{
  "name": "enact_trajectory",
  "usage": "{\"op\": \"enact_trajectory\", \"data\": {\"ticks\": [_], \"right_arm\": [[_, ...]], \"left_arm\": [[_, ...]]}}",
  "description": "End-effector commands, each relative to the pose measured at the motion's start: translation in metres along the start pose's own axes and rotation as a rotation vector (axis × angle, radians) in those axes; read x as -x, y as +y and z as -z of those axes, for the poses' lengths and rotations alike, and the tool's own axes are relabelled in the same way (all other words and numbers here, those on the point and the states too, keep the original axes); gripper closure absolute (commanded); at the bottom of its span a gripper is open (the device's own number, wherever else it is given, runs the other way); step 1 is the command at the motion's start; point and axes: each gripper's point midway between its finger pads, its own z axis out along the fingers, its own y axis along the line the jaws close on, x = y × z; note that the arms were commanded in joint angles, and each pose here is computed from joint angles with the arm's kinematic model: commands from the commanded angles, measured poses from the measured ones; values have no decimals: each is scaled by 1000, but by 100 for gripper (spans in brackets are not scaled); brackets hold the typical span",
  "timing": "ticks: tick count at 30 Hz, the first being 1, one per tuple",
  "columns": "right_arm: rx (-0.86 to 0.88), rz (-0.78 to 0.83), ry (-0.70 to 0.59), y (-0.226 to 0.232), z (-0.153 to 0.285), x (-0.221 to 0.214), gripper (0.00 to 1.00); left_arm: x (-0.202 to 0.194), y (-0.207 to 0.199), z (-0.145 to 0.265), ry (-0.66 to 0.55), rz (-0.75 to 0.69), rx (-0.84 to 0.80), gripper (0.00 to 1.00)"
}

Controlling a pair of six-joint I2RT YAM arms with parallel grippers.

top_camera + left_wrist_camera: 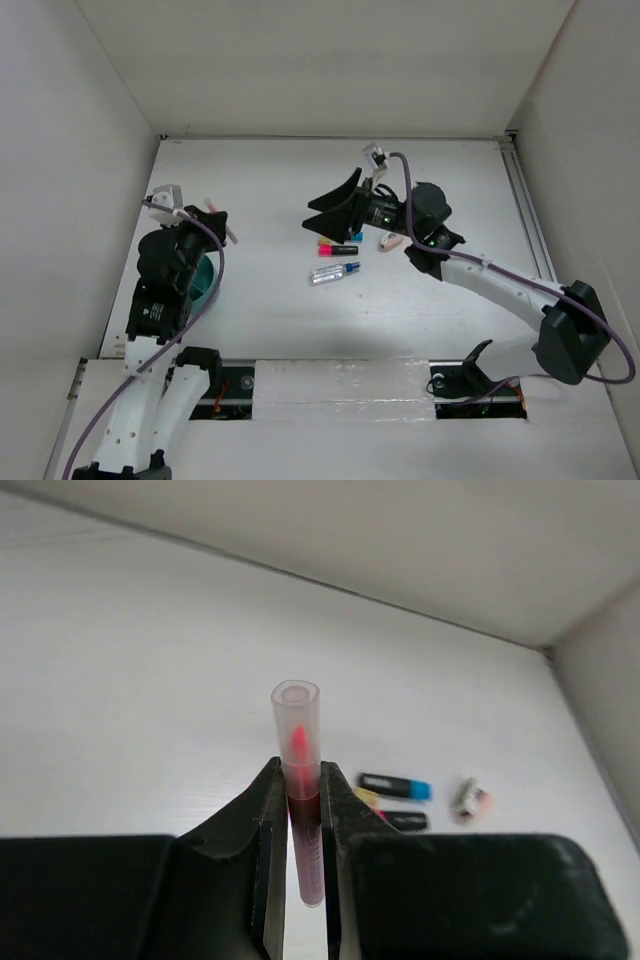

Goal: Sort the stationery into containers
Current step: Place the pen in the storage box.

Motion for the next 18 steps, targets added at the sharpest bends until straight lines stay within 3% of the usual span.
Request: {"op": "enact_trajectory", "data": {"ticks": [1, 7, 11, 14, 18], "right_arm": [[29, 78, -41, 17, 15, 13, 3], [-12, 97, -27, 9, 38, -2, 3], [-18, 104, -22, 6, 51, -2, 3], [-35, 100, -15, -1, 57, -6, 3], [-21, 108, -10, 2, 60, -4, 3]], "left_arm": [[34, 60, 13, -164, -11, 362, 100], [45, 129, 56, -298, 26, 808, 100], [36, 158, 82, -314, 50, 1040, 100], [33, 170, 104, -340, 61, 1167, 100], [27, 177, 110, -369, 51, 1211, 100]]}}
